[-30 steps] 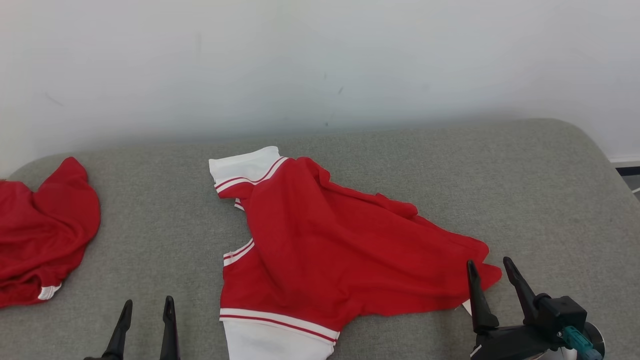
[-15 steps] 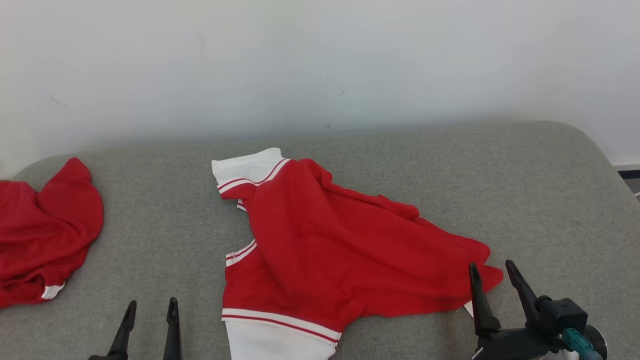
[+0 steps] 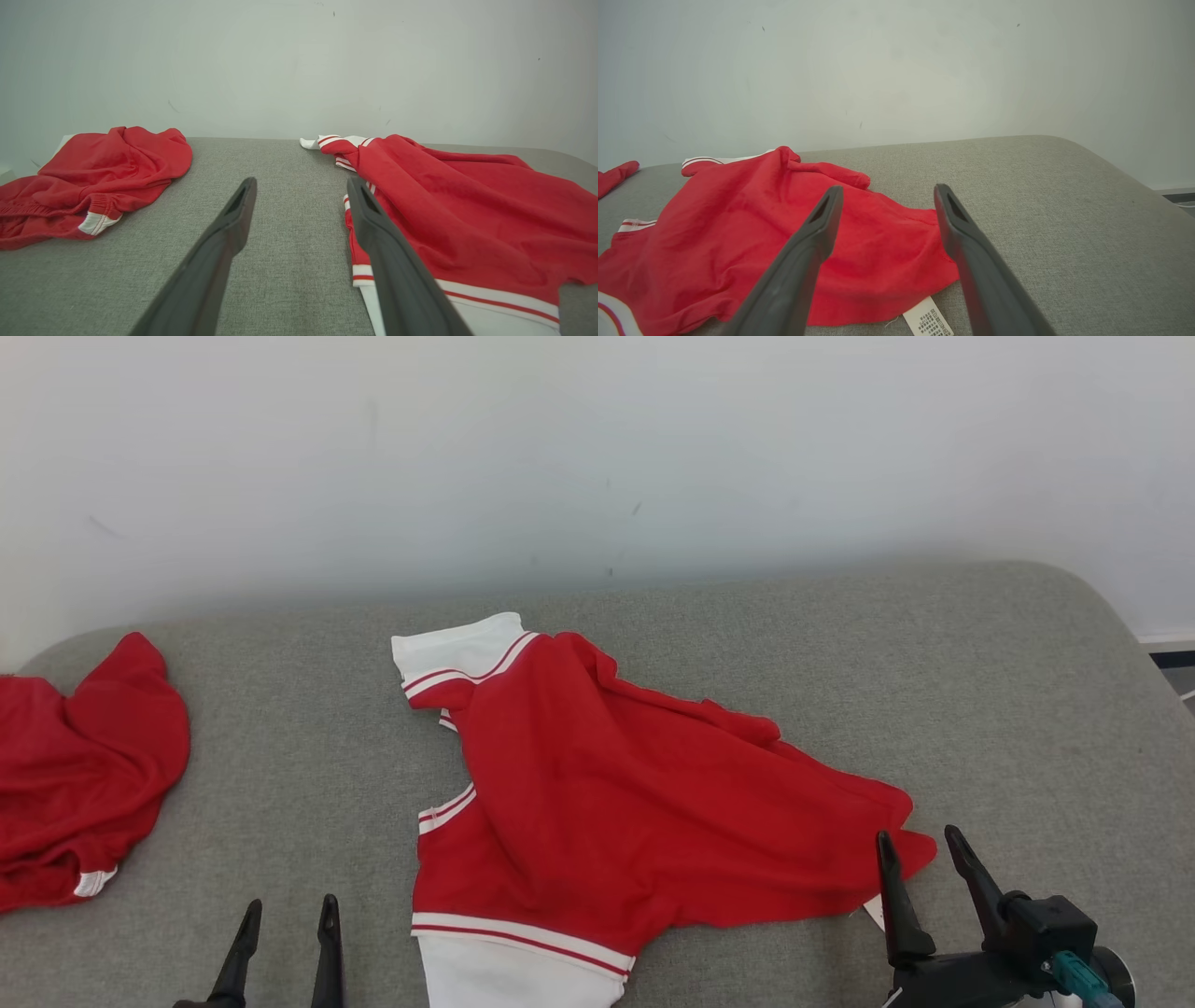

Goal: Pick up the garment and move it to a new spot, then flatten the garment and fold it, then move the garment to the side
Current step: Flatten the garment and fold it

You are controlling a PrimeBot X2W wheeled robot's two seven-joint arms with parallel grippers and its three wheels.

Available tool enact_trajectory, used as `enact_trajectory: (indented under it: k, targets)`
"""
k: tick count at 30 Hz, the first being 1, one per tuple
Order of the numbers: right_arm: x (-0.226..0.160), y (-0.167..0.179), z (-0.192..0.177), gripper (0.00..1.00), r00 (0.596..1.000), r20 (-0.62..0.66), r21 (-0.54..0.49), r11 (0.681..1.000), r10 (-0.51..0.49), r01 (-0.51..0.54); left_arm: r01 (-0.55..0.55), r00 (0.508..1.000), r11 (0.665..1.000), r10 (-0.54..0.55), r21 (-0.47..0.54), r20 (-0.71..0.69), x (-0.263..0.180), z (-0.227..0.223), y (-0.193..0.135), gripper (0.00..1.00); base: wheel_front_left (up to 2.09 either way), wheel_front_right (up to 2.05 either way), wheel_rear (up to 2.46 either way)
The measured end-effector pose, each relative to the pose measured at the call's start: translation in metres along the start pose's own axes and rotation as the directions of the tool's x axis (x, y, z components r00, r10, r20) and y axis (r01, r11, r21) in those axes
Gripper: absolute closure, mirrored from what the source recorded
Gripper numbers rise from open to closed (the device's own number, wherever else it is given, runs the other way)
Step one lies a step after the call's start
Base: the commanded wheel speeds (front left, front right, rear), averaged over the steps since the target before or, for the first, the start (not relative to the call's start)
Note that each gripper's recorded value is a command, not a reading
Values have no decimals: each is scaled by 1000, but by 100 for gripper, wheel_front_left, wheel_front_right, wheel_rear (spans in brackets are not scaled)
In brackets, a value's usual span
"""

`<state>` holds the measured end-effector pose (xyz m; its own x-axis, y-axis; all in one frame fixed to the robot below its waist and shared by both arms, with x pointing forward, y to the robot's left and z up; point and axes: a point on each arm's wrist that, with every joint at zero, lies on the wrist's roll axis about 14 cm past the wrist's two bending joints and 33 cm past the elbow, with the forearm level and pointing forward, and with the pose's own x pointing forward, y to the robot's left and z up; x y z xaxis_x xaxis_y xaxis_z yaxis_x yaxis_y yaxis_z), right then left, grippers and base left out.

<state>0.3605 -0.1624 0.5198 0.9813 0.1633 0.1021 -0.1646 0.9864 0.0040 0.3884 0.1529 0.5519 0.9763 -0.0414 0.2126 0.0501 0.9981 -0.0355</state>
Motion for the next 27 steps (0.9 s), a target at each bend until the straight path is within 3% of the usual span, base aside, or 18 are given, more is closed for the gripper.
enact_trajectory:
  k: [15,27]
  targets:
    - [-1,-4,-4,0,1000,-11,1,1000,-12,12,19,1000,1000,-19,-8,-14,1,-5,-5,0,0,0,0]
    - [4,-47,-24,0,990,-103,-59,994,-93,87,176,965,983,-183,-57,-186,-29,-59,-48,0,0,0,0]
